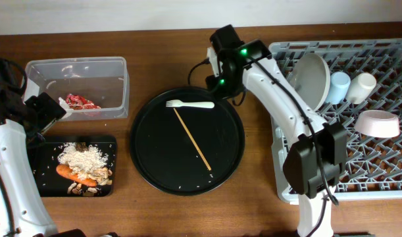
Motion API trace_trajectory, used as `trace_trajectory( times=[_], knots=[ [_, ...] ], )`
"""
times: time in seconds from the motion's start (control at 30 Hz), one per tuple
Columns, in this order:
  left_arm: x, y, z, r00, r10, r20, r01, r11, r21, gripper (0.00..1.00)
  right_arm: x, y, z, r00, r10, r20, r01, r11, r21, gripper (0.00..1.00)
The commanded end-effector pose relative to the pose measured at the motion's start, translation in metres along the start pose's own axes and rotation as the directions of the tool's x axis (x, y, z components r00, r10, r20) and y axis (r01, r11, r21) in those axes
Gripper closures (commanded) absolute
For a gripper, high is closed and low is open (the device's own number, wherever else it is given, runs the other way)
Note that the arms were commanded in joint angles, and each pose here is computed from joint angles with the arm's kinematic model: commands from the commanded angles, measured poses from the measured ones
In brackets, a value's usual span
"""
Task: Sort waste into correct bins and load items into the dishwasher rack
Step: 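Lower the right gripper and grasp the wooden chopstick on the round tray, then carry the chopstick to the rack and stand it in the front row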
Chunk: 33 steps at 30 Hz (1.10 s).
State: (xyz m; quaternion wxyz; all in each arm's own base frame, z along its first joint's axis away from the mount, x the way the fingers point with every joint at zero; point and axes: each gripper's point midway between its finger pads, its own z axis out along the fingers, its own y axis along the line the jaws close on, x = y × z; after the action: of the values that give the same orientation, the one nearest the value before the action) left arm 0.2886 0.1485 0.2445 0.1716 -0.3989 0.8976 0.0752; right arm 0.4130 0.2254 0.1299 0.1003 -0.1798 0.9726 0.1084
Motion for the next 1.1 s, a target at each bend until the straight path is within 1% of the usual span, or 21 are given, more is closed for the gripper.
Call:
trace_trajectory(
  times=[0.0,0.07,0.1,0.17,0.27,0.4,0.57,0.63,0.67,0.7,0.9,0.97,1.07],
  knots=[
    [-0.003,0.001,-0.003,1.000,-0.019,0.014,0.019,1.000,0.000,0.01,0.020,0.044,-0.003,0.997,-0.049,-0.055,0.045,0.997,-0.059,0.69],
    [-0.003,0.001,-0.003,1.000,-0.019,0.014,0.019,1.000,0.000,0.01,0.036,0.061,0.011,0.992,-0.085,-0.096,0.080,0.995,-0.051,0.69],
    [-0.003,0.001,-0.003,1.000,-0.019,0.014,0.019,1.000,0.000,0.01,0.047,0.063,0.024,0.991,-0.062,-0.121,0.062,0.998,0.000,0.70],
    [-0.003,0.001,-0.003,1.000,-0.019,0.014,0.019,1.000,0.000,0.01,0.067,0.070,0.048,0.986,-0.069,-0.155,0.076,0.996,0.042,0.72],
    [-0.003,0.001,-0.003,1.000,-0.019,0.014,0.019,1.000,0.000,0.01,0.084,0.078,0.077,0.983,-0.092,-0.162,0.099,0.994,0.035,0.72],
    [-0.003,0.001,-0.003,1.000,-0.019,0.014,0.019,1.000,0.000,0.01,0.098,0.075,0.105,0.984,-0.090,-0.155,0.096,0.995,0.033,0.72],
    [-0.003,0.001,-0.003,1.000,-0.019,0.014,0.019,1.000,0.000,0.01,0.104,0.071,0.120,0.986,-0.093,-0.139,0.098,0.995,0.031,0.72],
    [-0.003,0.001,-0.003,1.000,-0.019,0.014,0.019,1.000,0.000,0.01,0.107,0.060,0.131,0.984,-0.090,-0.154,0.103,0.991,0.083,0.72],
    [-0.003,0.001,-0.003,1.000,-0.019,0.014,0.019,1.000,0.000,0.01,0.109,0.058,0.135,0.983,-0.088,-0.164,0.104,0.990,0.090,0.78],
    [-0.003,0.001,-0.003,1.000,-0.019,0.014,0.019,1.000,0.001,0.01,0.113,0.056,0.141,0.980,-0.086,-0.181,0.105,0.990,0.098,0.95],
    [-0.003,0.001,-0.003,1.000,-0.019,0.014,0.019,1.000,0.000,0.01,0.116,0.059,0.136,0.975,-0.081,-0.206,0.100,0.991,0.084,0.96],
    [-0.003,0.001,-0.003,1.000,-0.019,0.014,0.019,1.000,0.000,0.01,0.105,0.072,0.113,0.977,-0.082,-0.198,0.092,0.995,0.041,0.96],
    [-0.003,0.001,-0.003,1.000,-0.019,0.014,0.019,1.000,0.000,0.01,0.075,0.078,0.058,0.989,-0.071,-0.127,0.076,0.997,0.029,0.96]
  ],
)
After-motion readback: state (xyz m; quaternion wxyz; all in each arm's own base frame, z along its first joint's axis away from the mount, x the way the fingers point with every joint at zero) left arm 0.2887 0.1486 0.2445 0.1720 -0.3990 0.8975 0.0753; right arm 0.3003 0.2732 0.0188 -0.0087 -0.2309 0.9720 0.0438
